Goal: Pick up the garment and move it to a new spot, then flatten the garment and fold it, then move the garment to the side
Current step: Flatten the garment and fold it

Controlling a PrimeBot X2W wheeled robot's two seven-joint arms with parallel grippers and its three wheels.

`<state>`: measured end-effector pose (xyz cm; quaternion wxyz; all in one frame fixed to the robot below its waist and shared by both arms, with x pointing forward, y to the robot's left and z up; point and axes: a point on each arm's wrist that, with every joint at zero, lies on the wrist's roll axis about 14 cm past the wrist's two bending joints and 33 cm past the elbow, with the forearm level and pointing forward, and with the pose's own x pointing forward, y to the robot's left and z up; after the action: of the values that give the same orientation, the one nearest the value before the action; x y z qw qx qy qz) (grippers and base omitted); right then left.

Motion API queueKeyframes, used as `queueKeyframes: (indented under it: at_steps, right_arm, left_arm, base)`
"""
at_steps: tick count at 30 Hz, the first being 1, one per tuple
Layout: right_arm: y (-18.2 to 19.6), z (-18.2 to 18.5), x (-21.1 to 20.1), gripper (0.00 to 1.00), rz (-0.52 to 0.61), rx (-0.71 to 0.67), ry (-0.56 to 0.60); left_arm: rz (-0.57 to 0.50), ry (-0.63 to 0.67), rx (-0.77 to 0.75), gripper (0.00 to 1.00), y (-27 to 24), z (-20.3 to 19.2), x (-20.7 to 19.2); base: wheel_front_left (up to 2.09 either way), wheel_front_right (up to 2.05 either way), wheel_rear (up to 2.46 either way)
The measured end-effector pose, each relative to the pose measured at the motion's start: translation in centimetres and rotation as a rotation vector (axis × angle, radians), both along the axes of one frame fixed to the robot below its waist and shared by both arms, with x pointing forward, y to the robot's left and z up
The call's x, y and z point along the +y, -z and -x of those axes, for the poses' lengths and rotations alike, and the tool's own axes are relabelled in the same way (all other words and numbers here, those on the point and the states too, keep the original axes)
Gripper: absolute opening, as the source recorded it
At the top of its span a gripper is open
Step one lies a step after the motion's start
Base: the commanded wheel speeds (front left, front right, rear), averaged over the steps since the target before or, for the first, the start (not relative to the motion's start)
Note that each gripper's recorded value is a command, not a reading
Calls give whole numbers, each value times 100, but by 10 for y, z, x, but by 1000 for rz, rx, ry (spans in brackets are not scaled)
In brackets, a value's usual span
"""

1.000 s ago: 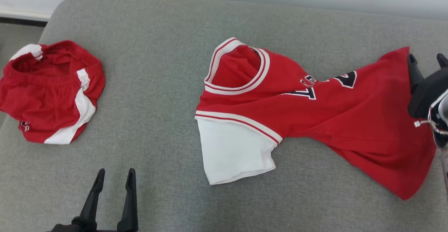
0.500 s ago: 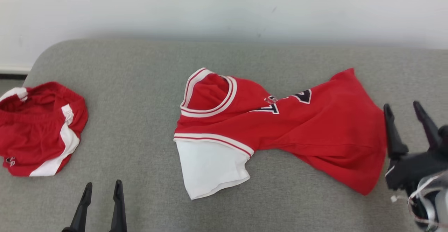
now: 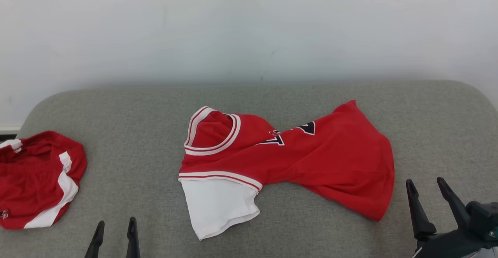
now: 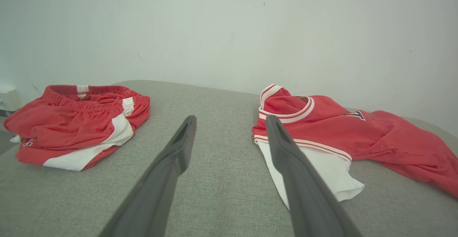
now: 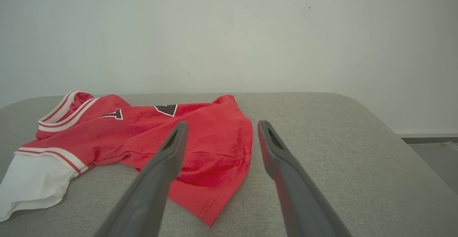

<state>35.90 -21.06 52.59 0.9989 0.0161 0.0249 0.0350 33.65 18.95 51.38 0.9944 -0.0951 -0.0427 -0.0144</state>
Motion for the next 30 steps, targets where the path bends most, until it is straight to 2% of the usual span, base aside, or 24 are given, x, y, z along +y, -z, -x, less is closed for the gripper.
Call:
queueKeyframes:
  at_steps: [13,30]
  right_arm:
    - [12,21,-5,100,-15,26,17]
    - [26,22,-7,100,-28,69,15]
  left_arm:
    - [13,26,30,100,6,-10,-5]
    - [24,28,52,100,14,-12,-6]
  base:
    - [0,0,0]
    - [0,0,0]
